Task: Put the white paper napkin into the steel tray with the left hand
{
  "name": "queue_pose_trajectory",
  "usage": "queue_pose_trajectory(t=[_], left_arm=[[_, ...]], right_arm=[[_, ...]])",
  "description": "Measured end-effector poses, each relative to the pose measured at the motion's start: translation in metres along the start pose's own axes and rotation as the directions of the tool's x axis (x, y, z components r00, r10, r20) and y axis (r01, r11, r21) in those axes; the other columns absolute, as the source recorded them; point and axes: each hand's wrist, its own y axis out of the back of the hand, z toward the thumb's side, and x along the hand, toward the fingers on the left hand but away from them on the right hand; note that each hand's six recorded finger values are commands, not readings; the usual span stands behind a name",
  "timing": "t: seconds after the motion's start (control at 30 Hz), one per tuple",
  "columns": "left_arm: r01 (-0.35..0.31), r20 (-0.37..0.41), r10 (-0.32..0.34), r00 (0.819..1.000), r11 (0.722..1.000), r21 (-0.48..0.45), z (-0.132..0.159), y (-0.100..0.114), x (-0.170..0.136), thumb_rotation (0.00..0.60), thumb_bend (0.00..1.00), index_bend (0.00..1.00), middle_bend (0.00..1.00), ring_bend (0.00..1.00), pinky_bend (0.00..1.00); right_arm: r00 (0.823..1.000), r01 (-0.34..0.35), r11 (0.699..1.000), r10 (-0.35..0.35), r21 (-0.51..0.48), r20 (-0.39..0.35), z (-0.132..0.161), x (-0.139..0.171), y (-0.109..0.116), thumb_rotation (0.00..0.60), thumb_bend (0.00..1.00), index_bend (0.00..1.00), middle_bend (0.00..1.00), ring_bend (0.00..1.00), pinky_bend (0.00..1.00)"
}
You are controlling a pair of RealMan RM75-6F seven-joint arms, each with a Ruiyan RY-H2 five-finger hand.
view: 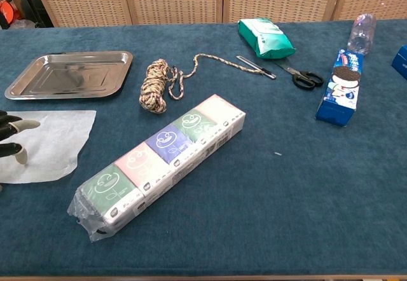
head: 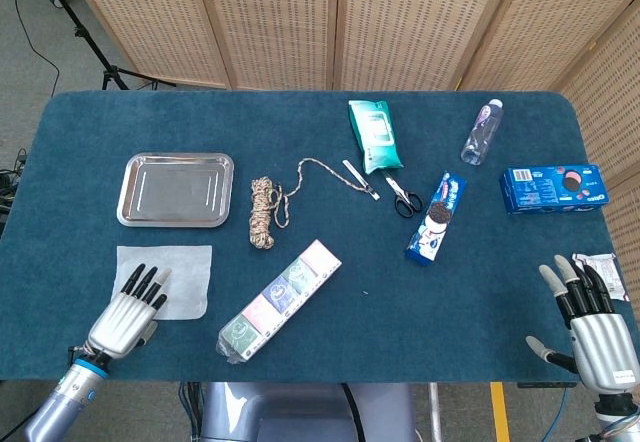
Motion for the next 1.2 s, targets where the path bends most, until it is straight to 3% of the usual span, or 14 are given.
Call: queue_pose_trajectory(t=[0.57, 0.8, 1.2], left_arm=[[-0.009, -0.05, 0.01, 0.999, 1.0, 0.019, -0.01, -0.009, 0.007, 0.517, 0.41, 0.45, 0.0, 0.0, 0.0], [-0.028, -0.063, 0.029, 0.998, 1.0, 0.013, -0.011, -0.009, 0.009, 0.598, 0.42, 0.56, 0.0, 0.0, 0.0], [-0.088, -0.104, 0.088, 0.991, 0.996, 0.001, -0.019, 0.007, 0.01, 0.6, 0.44, 0.71, 0.0, 0.0, 0.0]], right_arm=[[1.0, 0.006, 1.0, -0.006, 0.0, -0.004, 0.001, 0.001, 0.001, 0.6, 0.0, 0.0, 0.0, 0.0, 0.0], [1.0, 0.005, 1.0, -0.005, 0.0, -0.005, 0.001, 0.001, 0.0, 0.6, 0.0, 0.0, 0.0, 0.0, 0.0], [1.0, 0.003, 1.0, -0.003, 0.003, -0.007, 0.002, 0.001, 0.0, 0.6, 0.0, 0.0, 0.0, 0.0, 0.0]])
